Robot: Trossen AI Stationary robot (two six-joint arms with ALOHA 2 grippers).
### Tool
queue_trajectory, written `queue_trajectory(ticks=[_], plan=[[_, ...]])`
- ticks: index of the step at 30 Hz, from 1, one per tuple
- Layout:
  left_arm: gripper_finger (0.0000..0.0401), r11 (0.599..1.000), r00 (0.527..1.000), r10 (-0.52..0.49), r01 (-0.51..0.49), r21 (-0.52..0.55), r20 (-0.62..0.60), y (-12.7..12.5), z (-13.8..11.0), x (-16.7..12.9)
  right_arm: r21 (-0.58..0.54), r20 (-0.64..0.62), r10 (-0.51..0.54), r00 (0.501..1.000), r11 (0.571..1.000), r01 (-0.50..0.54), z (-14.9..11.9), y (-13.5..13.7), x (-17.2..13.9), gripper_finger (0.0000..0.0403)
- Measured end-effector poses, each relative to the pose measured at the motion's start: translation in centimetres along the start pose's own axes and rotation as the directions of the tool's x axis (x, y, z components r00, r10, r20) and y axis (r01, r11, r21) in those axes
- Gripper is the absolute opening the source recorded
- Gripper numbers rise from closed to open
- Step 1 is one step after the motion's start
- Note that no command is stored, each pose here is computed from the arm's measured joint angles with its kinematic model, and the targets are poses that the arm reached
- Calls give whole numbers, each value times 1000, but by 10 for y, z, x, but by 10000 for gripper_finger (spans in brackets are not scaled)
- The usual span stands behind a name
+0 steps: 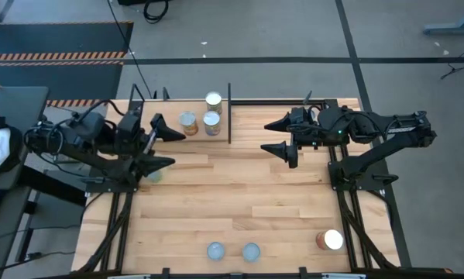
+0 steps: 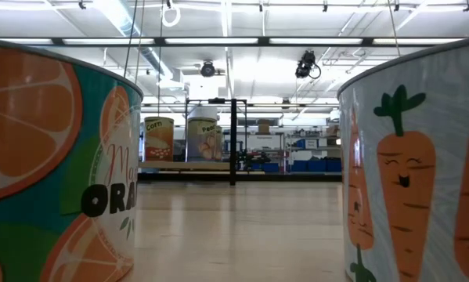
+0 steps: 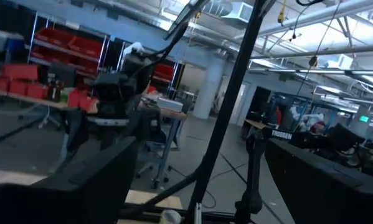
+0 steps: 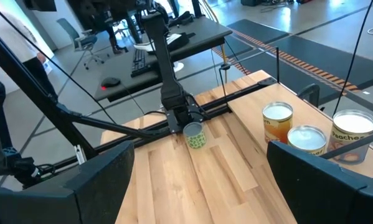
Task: Pick and place cans onto a shelf
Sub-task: Put the can of corn on the shelf
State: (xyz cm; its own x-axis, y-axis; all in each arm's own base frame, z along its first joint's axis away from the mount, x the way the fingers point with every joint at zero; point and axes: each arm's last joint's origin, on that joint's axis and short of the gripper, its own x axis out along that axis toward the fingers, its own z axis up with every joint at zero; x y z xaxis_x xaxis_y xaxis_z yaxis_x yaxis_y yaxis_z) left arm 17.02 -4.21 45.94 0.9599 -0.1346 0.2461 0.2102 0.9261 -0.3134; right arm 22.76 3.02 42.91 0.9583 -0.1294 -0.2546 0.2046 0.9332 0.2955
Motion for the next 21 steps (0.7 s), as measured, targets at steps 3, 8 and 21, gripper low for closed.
queue_trajectory(ticks=[3, 8, 21], plan=[[357, 999, 1000, 5, -5, -53, -14, 1, -5, 6, 0, 0, 0, 1000, 1000, 0, 0, 0, 0, 375], [357, 969, 999, -4, -5, -246, -37, 1, -10, 12, 0, 0, 1, 1000, 1000, -1, 0, 0, 0, 375], [357, 958, 977, -211, 206, -198, -7, -13, -10, 20, 1, 3, 1, 1000, 1000, -1, 0, 0, 0, 375]])
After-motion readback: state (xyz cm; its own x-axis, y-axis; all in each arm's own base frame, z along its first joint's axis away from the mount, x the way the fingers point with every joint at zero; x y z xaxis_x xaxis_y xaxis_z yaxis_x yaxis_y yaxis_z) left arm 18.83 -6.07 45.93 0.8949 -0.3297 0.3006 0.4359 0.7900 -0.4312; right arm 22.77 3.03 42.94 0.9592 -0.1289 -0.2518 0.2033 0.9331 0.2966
